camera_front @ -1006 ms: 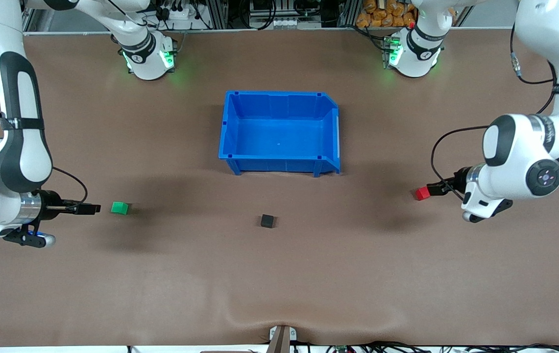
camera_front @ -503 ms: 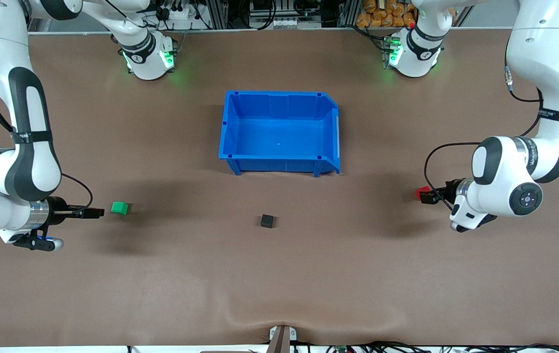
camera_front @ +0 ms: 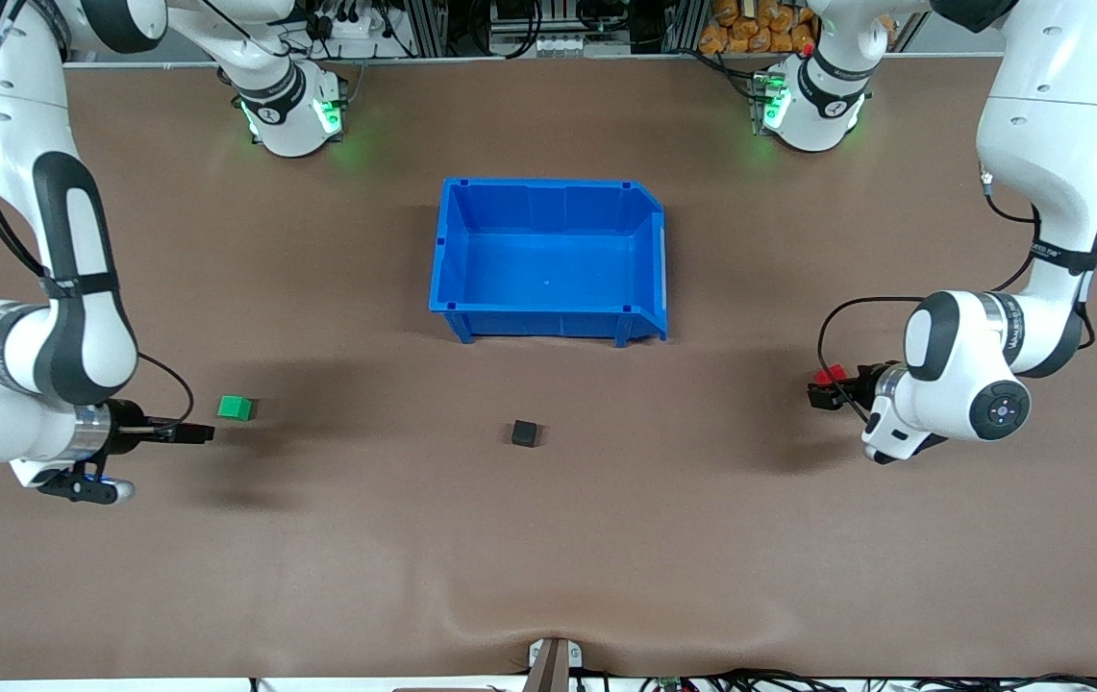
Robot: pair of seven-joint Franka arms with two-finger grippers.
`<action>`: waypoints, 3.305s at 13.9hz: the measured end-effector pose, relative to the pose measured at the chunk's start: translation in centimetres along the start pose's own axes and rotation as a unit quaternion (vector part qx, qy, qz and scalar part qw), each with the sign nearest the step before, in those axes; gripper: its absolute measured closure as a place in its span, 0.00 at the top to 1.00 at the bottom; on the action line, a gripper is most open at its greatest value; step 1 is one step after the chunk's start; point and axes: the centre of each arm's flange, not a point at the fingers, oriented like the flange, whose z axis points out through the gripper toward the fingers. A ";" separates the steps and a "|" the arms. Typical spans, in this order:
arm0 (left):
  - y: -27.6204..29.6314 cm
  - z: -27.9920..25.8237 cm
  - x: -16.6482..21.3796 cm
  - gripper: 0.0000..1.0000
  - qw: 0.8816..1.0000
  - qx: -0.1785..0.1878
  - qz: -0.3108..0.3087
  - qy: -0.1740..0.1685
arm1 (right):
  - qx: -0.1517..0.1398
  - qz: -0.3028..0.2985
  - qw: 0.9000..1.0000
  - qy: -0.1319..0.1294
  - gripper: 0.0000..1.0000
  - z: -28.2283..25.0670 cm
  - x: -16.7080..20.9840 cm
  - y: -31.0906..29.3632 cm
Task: Attach green and red cubes to black cube
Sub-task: 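Close the right gripper on the green cube while the left gripper grasps red, then carry the green cube against the black cube with the right gripper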
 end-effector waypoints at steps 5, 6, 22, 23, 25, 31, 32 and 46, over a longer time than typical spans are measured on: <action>0.0 0.8 0.3 0.99 1.000 0.001 0.000 -0.005 | -0.021 0.001 0.999 0.034 1.00 6.3 -0.7 1.3; -0.1 0.9 0.4 0.98 1.000 0.001 -0.001 -0.006 | -0.025 0.000 0.999 0.039 1.00 7.8 -1.2 1.5; -2.1 3.3 1.0 0.88 1.000 0.006 -0.010 -0.026 | -0.076 -0.053 0.996 0.014 1.00 10.7 -5.1 -0.2; -2.4 3.2 1.1 0.88 1.000 0.005 -0.012 -0.026 | -0.076 -0.053 0.996 0.013 0.94 10.8 -5.1 -0.2; -2.7 3.0 1.3 0.84 1.000 0.003 -0.014 -0.024 | -0.077 -0.052 0.996 0.012 0.88 10.8 -5.2 -0.2; -2.5 2.8 1.3 0.77 1.000 0.002 -0.013 -0.023 | -0.077 -0.054 0.996 0.011 0.40 10.8 -5.2 -0.2; -2.5 2.8 1.3 0.77 1.000 0.002 -0.013 -0.022 | -0.077 -0.057 0.995 0.011 0.40 10.8 -5.2 -0.2; -2.1 0.7 1.9 0.40 0.999 -0.016 -0.046 -0.007 | -0.091 -0.378 0.919 0.061 0.40 0.6 -1.5 -7.3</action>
